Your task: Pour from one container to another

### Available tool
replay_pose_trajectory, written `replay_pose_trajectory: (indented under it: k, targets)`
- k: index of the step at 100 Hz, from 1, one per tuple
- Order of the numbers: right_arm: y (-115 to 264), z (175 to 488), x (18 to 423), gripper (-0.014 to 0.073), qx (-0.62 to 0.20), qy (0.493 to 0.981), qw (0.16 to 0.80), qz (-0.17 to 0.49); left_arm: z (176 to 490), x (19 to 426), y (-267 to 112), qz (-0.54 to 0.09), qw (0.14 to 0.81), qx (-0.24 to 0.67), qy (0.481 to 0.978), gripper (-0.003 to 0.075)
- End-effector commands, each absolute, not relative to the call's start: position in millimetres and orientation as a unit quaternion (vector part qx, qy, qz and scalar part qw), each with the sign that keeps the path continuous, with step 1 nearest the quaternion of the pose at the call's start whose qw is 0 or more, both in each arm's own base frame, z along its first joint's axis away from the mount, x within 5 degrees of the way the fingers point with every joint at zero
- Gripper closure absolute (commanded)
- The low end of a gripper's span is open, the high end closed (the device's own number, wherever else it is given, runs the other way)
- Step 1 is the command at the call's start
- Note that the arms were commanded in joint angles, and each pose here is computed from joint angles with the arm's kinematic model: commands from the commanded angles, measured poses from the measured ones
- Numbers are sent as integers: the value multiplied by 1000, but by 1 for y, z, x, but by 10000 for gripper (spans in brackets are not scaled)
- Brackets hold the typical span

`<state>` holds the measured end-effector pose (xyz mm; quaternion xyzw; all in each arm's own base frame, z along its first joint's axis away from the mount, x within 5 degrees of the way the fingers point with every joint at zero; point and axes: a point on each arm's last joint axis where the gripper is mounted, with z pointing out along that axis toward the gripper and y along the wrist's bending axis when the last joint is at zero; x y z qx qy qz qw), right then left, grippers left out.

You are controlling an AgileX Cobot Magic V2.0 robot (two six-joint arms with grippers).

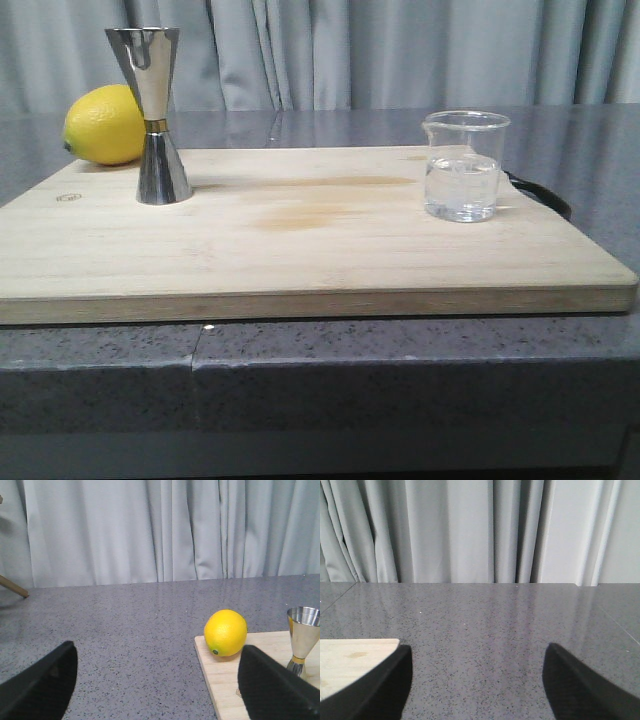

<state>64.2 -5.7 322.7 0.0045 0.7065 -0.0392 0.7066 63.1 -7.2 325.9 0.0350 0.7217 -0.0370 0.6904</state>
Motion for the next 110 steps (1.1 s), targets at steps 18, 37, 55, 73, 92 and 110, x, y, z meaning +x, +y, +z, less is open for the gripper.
replay_pose_trajectory:
  k: [18, 37, 55, 73, 92, 110]
  targets:
    - [-5, 344, 66, 100, 20, 700, 714, -23, 341, 68, -8, -47, 677, 30, 734, 115]
    - [-8, 361, 75, 97, 31, 744, 667, -31, 352, 92, -12, -48, 586, 39, 808, 115]
    - [-9, 364, 89, 94, 38, 780, 624, -34, 350, 128, -16, -49, 471, 48, 879, 115]
    - [-9, 362, 93, 94, 39, 786, 616, -30, 337, 169, -32, -103, 396, 100, 907, 115]
    - [-8, 365, 94, 95, 37, 775, 630, -28, 313, 212, -44, -168, 370, 141, 903, 115]
    - [-8, 365, 94, 95, 36, 774, 631, -28, 296, 239, -38, -278, 369, 174, 870, 115]
